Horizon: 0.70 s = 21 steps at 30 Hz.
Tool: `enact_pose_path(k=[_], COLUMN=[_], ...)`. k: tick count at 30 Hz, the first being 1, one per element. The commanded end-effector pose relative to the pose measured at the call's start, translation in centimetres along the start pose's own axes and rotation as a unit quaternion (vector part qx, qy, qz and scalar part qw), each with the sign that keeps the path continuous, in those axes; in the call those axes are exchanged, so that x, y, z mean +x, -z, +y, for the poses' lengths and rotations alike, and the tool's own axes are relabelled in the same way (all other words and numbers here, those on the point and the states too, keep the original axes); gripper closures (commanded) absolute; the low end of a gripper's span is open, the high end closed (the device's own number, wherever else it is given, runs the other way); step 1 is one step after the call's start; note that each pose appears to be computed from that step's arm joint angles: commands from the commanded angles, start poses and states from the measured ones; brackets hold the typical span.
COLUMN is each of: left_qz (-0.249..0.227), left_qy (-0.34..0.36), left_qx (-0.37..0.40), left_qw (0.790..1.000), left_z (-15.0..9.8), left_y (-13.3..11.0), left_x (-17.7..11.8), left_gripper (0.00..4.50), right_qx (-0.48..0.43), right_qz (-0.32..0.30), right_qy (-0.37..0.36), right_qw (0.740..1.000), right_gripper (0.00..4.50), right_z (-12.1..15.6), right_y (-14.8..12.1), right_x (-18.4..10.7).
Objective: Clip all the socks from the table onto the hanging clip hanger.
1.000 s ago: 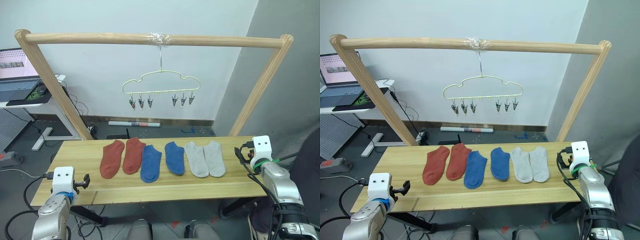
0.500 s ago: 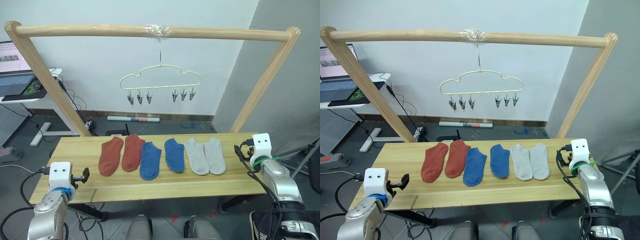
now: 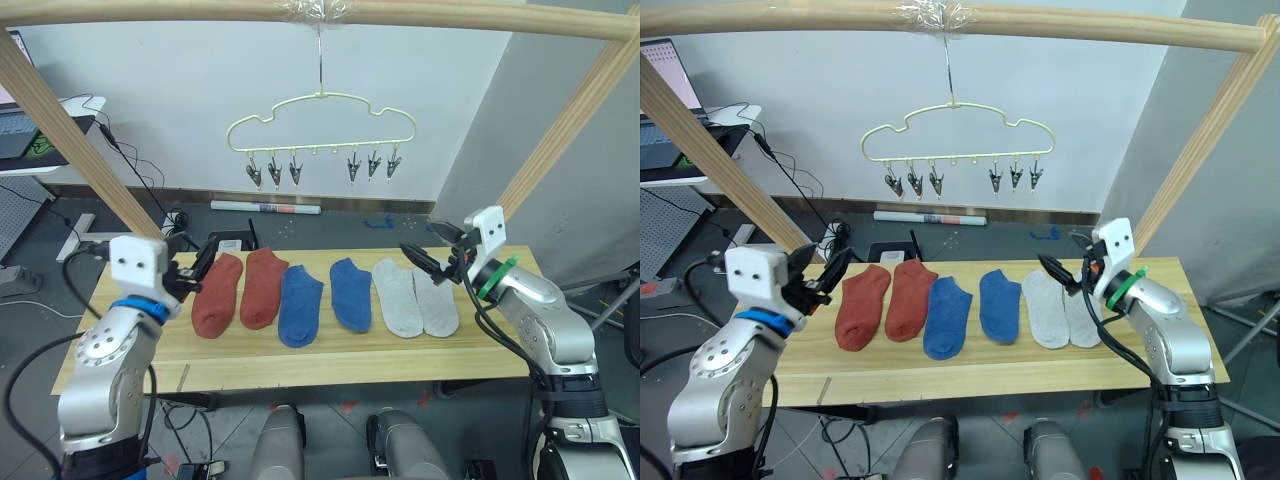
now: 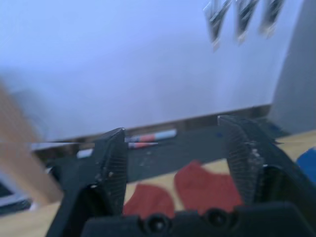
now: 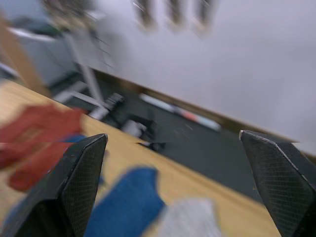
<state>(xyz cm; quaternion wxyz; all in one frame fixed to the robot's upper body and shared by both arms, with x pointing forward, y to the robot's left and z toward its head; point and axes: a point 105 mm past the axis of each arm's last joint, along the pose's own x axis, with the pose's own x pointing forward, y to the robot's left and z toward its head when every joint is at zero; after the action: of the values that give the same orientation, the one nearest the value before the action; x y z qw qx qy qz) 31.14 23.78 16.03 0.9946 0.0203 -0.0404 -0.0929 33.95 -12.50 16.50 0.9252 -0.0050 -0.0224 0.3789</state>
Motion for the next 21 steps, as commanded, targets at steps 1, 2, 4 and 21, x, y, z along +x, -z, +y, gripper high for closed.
enact_pose_path(k=[1, 2, 4, 21], left_qz=[-0.023, -0.029, -0.043, -0.120], left_qy=[0.010, 0.014, 0.017, 0.004], left_qx=[-0.001, -0.001, 0.002, -0.009], left_qw=[1.000, 0.999, 0.999, 0.993], left_z=[-1.3, -1.6, -2.0, -2.8], left_y=[-1.4, -1.8, -2.4, -5.0], left_x=[1.4, 1.9, 2.9, 8.2], left_gripper=[2.25, 2.25, 2.25, 2.25], right_qx=[-0.013, -0.012, -0.010, -0.025], right_qz=[-0.051, -0.062, -0.080, -0.123], right_qy=[-0.083, -0.097, -0.120, -0.170], right_qw=[0.995, 0.993, 0.990, 0.977], right_gripper=[0.00, 0.00, 0.00, 0.00], right_z=[3.0, 3.5, 4.7, 7.8], right_y=[-3.2, -3.8, -4.8, -6.7], right_x=[1.3, 1.7, 2.5, 4.0])
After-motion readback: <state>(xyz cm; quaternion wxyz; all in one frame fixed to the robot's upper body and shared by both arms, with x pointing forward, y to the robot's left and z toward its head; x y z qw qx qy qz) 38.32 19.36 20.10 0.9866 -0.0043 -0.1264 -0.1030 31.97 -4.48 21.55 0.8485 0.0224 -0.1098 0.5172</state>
